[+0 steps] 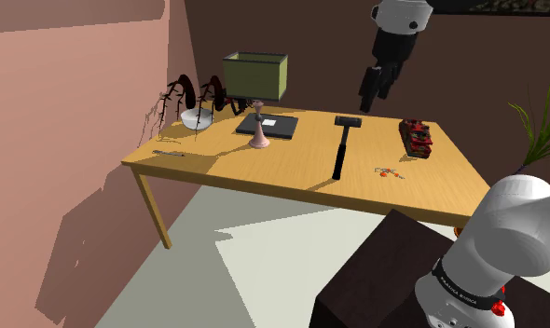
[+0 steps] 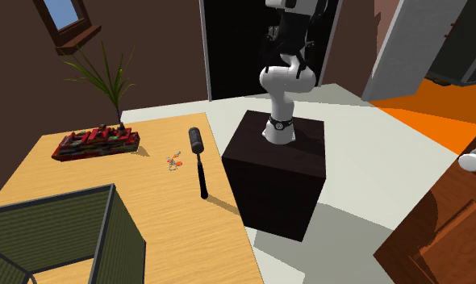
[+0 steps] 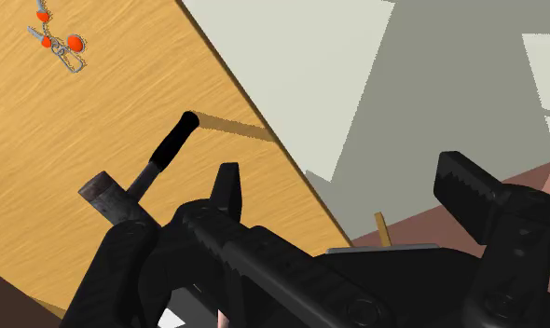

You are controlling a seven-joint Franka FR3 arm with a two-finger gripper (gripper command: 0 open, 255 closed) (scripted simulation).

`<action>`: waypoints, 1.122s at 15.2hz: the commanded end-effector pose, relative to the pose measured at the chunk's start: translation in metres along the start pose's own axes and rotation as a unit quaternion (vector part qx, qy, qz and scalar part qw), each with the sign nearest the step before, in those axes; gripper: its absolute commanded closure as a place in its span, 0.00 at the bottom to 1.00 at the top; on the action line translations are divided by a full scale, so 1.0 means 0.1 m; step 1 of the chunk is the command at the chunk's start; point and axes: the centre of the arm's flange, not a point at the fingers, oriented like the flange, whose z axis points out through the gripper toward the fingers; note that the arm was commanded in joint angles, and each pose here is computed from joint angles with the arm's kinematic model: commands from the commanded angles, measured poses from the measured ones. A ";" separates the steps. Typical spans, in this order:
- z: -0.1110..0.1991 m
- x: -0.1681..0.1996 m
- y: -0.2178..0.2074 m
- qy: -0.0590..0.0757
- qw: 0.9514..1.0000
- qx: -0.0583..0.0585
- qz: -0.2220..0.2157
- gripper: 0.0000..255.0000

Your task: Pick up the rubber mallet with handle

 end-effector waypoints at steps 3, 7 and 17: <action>0.13 0.07 0.23 -0.003 1.000 0.004 -0.022 0.00; 0.40 0.23 0.69 -0.009 0.998 0.013 -0.065 0.00; 1.12 0.80 1.73 -0.023 0.984 0.035 -0.173 0.00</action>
